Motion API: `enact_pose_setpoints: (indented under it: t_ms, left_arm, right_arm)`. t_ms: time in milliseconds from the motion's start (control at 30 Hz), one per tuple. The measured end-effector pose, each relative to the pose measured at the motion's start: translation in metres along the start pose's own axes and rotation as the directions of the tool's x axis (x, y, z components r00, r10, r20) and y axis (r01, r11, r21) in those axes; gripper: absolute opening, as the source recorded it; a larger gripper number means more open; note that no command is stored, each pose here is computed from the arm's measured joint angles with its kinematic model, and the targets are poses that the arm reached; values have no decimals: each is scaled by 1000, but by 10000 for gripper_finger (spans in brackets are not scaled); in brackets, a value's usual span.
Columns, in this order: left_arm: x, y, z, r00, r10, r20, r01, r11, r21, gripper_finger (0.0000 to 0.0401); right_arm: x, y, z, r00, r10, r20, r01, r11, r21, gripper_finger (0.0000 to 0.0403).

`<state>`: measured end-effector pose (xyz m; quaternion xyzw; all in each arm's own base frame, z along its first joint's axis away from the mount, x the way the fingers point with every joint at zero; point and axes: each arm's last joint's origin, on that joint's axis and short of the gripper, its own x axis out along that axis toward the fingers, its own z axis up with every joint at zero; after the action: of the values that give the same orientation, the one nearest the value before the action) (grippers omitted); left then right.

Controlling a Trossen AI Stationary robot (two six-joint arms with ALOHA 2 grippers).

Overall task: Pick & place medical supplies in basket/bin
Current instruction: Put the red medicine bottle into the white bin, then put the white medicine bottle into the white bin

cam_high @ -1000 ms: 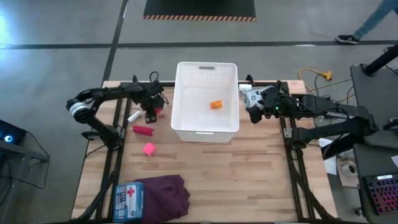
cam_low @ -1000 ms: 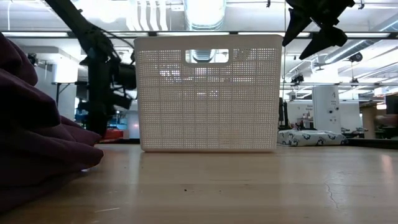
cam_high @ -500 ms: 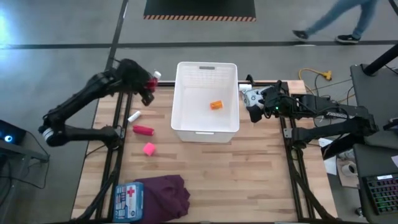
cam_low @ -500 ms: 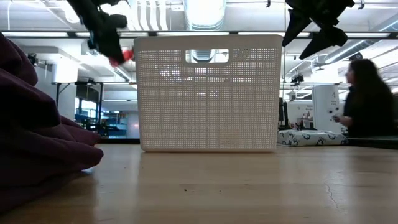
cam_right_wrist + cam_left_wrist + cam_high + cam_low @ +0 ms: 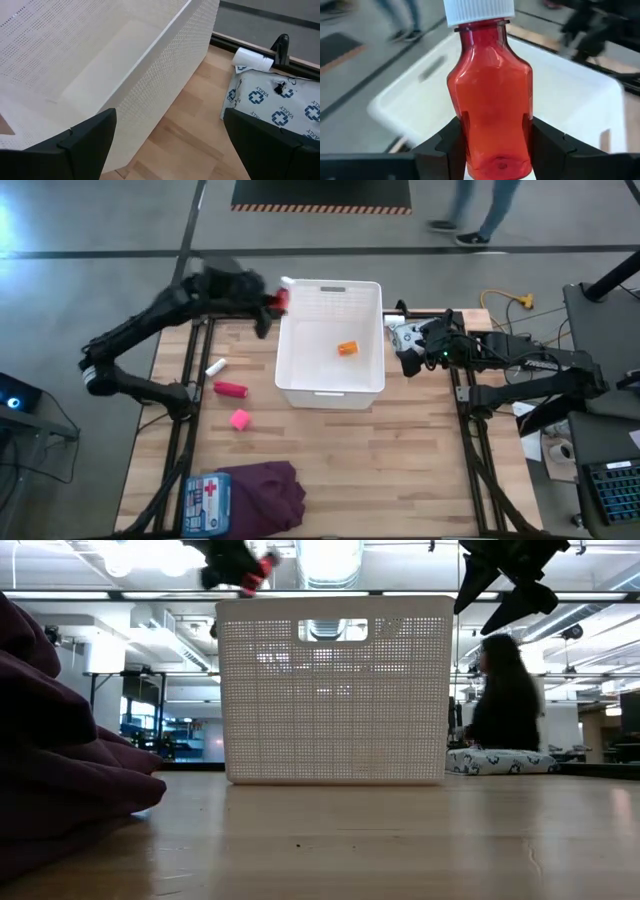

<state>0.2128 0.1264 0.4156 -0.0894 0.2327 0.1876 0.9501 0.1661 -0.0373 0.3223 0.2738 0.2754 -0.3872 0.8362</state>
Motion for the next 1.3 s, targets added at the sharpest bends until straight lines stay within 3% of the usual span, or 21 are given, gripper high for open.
enact_pose_setpoints:
  t_ms: [233,500,767,867,1033,1300]
  left_arm:
    - [91,-21,-7,975,-90,-205,114,988,108,151]
    - [164,-14,-11,924,-71,-375,124,985,120,151]
    - [231,-11,-22,803,2,-596,175,955,240,151]
    - [250,-5,-34,748,20,-664,186,953,239,162]
    - [261,-1,-44,755,23,-656,159,963,216,204]
    - [266,-2,-70,688,19,-725,177,965,194,282]
  right_arm:
    - [-2,-1,0,1000,6,3,-6,1000,-5,359]
    - [-5,-4,-1,1000,4,-5,-4,1000,-8,359]
    - [-5,-4,-2,1000,-1,-10,1,1000,-12,359]
    - [-6,-7,-4,999,-17,-27,17,1000,-21,359]
    - [-10,-12,-6,998,-35,-46,35,999,1,359]
    - [-14,-19,-12,993,-77,-92,71,995,-72,359]
